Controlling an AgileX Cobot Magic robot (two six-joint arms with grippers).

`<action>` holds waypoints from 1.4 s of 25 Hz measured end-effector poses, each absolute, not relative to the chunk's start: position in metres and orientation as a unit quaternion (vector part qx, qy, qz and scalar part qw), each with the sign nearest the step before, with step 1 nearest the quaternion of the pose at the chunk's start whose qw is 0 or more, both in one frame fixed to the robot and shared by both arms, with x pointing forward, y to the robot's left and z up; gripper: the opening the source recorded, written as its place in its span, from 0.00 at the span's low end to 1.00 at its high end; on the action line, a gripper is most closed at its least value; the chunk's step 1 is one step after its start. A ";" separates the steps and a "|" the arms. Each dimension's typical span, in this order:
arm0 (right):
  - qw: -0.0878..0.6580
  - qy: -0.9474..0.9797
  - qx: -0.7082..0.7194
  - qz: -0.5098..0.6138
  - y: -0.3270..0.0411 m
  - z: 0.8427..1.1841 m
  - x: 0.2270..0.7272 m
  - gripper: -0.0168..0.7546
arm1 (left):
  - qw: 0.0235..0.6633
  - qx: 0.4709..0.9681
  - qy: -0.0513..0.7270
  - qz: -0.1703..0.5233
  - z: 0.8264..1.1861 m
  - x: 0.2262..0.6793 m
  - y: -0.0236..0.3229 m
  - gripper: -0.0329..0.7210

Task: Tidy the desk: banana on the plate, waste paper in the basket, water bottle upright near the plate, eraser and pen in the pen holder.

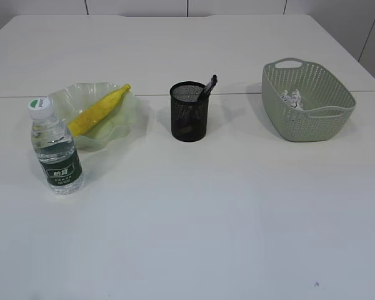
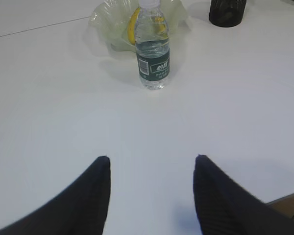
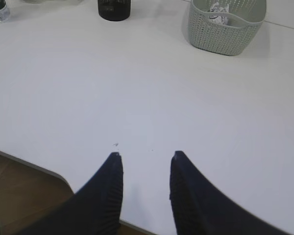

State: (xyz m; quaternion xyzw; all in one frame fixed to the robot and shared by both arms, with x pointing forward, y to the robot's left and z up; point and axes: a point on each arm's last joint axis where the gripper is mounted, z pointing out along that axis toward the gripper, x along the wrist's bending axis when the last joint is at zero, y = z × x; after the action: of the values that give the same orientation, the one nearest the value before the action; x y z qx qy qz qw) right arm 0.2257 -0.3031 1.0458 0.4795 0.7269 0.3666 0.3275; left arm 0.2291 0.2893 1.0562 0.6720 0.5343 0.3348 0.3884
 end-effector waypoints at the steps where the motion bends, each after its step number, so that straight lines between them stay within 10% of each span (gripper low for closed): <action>1: 0.328 0.727 0.479 0.367 -0.303 1.046 0.226 0.34 | 0.388 0.672 0.534 0.335 1.056 0.229 0.289 0.55; 35: 0.359 0.682 0.540 0.338 -0.303 1.046 0.226 0.34 | 0.389 0.672 0.534 0.334 1.056 0.229 0.289 0.55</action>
State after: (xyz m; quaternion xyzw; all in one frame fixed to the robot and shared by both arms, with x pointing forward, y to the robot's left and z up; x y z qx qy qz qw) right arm 0.2258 -0.3031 1.0461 0.5401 0.6820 0.3377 0.3594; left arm 0.2290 0.2893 1.0562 0.6725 0.5337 0.3344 0.3887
